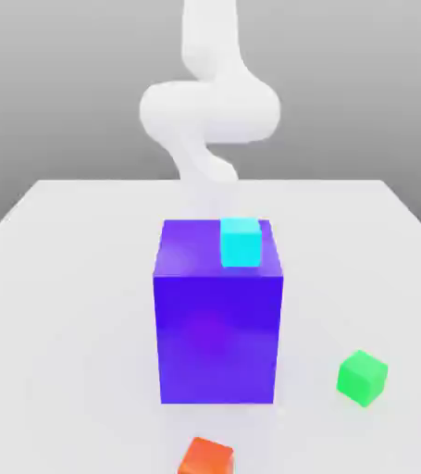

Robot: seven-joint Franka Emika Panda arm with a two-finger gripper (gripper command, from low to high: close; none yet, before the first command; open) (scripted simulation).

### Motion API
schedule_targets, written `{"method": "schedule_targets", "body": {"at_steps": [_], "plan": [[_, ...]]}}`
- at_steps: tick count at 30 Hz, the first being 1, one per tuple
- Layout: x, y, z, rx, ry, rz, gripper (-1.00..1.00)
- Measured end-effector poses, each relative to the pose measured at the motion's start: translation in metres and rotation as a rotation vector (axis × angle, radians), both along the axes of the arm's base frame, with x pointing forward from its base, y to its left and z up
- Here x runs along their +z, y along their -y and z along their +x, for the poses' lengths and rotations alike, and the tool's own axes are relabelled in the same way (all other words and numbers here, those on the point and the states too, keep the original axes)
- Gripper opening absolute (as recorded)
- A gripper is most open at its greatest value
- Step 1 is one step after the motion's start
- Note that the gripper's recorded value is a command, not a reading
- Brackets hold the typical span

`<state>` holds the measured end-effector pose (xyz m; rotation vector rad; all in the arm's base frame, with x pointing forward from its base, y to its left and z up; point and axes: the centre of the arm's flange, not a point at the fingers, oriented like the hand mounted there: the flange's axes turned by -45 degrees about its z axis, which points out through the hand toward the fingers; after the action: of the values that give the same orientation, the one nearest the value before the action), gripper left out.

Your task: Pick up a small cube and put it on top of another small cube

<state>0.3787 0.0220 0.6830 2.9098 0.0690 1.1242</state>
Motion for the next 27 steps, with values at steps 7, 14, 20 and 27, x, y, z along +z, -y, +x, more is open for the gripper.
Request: {"method": "schedule_targets", "body": {"at_steps": [7,14,20,27], "plan": [[-0.094,-0.070,0.074,0.148,-0.172,-0.122,0.00],[-0.204,-0.145,0.112,0.325,-0.330,-0.219,0.00],[-0.305,-0.218,0.112,0.512,-0.458,-0.283,0.00],[-0.423,-0.280,0.084,0.709,-0.605,-0.317,0.00]]}}
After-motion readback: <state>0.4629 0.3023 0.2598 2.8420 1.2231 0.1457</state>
